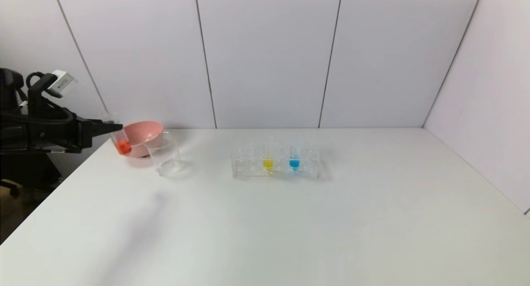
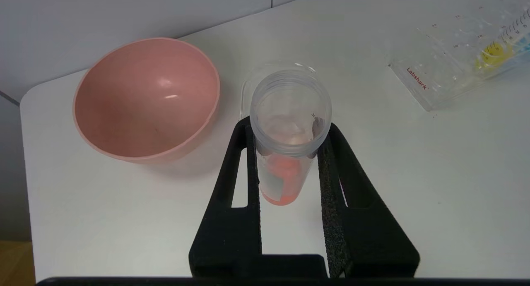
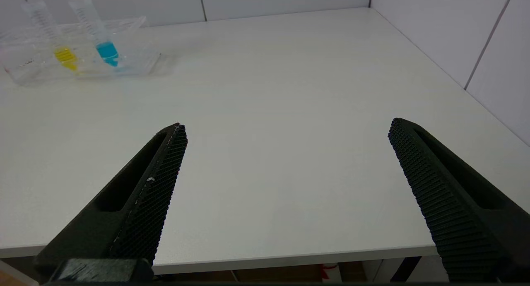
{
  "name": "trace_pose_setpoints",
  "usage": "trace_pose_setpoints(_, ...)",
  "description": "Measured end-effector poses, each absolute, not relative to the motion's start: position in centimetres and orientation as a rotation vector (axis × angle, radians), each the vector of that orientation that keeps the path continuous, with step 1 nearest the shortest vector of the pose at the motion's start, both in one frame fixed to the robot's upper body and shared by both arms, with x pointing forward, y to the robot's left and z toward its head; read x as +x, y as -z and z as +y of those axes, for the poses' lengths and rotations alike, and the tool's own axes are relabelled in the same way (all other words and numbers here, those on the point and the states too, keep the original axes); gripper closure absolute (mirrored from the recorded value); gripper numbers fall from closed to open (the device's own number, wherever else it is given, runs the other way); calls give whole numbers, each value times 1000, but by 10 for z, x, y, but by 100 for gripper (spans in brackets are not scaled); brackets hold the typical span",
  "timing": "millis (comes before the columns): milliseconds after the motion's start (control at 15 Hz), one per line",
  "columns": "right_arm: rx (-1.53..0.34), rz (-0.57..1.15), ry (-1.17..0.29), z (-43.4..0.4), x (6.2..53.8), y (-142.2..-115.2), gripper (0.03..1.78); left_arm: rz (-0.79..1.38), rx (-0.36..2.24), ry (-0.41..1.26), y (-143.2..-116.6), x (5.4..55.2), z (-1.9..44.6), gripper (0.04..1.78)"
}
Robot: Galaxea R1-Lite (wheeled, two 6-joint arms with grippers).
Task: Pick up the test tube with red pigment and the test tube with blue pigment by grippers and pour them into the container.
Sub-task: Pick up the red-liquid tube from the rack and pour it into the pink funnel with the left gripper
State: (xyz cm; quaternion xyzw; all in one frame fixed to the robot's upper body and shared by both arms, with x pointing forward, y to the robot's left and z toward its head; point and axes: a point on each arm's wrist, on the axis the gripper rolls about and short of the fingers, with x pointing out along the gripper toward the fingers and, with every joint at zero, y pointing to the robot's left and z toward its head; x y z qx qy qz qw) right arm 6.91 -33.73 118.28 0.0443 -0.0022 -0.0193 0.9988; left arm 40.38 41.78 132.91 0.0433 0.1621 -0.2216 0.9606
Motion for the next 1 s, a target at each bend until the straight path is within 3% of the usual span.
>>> trace_pose_setpoints(733, 89, -4, 38, -337, 69, -1183, 4, 552, 150, 405, -1380, 472, 385, 139)
trace_pose_setpoints(1000, 89, -4, 39, -337, 69, -1183, 4, 652, 296, 299, -1372, 485, 365, 139)
